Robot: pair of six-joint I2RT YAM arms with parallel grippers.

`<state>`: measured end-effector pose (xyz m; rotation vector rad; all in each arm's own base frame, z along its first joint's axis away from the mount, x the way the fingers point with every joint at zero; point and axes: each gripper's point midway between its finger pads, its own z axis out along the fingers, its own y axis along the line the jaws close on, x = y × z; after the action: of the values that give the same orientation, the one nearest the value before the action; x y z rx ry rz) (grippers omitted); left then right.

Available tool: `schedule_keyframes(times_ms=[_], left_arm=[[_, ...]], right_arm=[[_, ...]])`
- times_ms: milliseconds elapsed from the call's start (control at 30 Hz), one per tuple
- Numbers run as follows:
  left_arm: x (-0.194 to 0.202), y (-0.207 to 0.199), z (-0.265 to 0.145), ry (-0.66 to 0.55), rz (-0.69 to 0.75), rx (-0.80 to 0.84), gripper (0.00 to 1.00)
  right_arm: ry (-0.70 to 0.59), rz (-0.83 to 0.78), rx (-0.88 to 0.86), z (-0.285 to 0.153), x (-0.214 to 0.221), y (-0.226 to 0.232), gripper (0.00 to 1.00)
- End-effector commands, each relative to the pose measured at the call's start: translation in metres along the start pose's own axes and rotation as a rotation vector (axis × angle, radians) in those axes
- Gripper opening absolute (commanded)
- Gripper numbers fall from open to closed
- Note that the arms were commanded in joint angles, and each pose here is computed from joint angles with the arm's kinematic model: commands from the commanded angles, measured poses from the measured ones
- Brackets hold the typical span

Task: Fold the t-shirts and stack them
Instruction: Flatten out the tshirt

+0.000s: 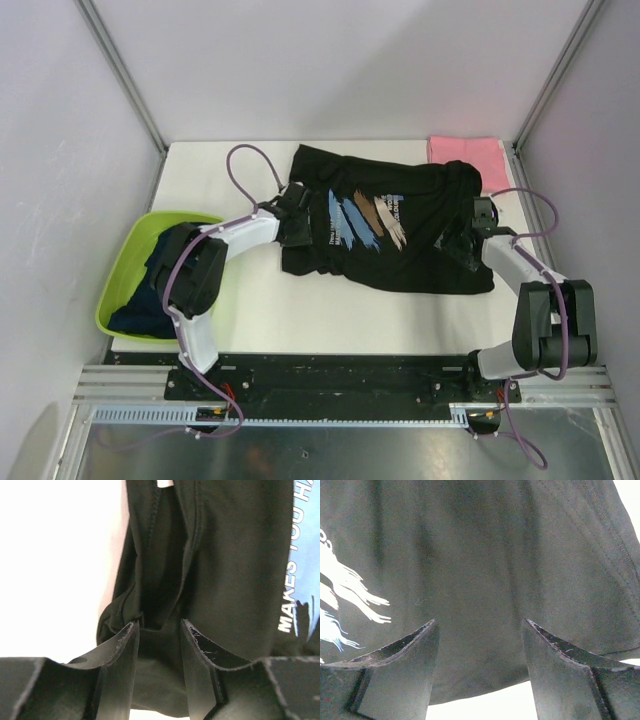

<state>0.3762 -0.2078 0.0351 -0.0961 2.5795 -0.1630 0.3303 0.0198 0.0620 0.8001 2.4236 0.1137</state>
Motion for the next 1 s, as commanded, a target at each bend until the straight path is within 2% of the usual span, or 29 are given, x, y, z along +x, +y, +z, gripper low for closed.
schedule_keyframes(times_ms=[0, 267, 367, 467, 533, 833, 967], left_arm=[[-0.021, 0.007, -0.002, -0.065, 0.039, -0.075, 0.43], [-0.022, 0.013, 0.004, -0.062, 0.044, -0.115, 0.33], [-0.032, 0.019, -0.001, -0.101, 0.038, -0.148, 0.23], [-0.045, 0.027, -0.004, -0.132, 0.025, -0.178, 0.08], [-0.052, 0.033, -0.005, -0.143, 0.015, -0.190, 0.02], [-0.106, 0.060, -0.006, -0.211, -0.073, -0.217, 0.00], [-0.129, 0.058, -0.002, -0.228, -0.073, -0.183, 0.00]], right_arm=[[-0.013, 0.007, -0.001, 0.009, -0.002, -0.002, 0.69], [0.008, 0.006, 0.011, 0.018, 0.004, -0.007, 0.69], [0.016, 0.006, 0.019, 0.022, 0.006, -0.010, 0.69], [0.024, 0.006, 0.028, 0.025, 0.008, -0.014, 0.69], [0.030, 0.007, 0.037, 0.027, 0.009, -0.016, 0.69], [0.051, 0.014, 0.053, 0.036, 0.014, -0.021, 0.69], [0.054, 0.036, 0.072, 0.040, 0.012, -0.030, 0.69]])
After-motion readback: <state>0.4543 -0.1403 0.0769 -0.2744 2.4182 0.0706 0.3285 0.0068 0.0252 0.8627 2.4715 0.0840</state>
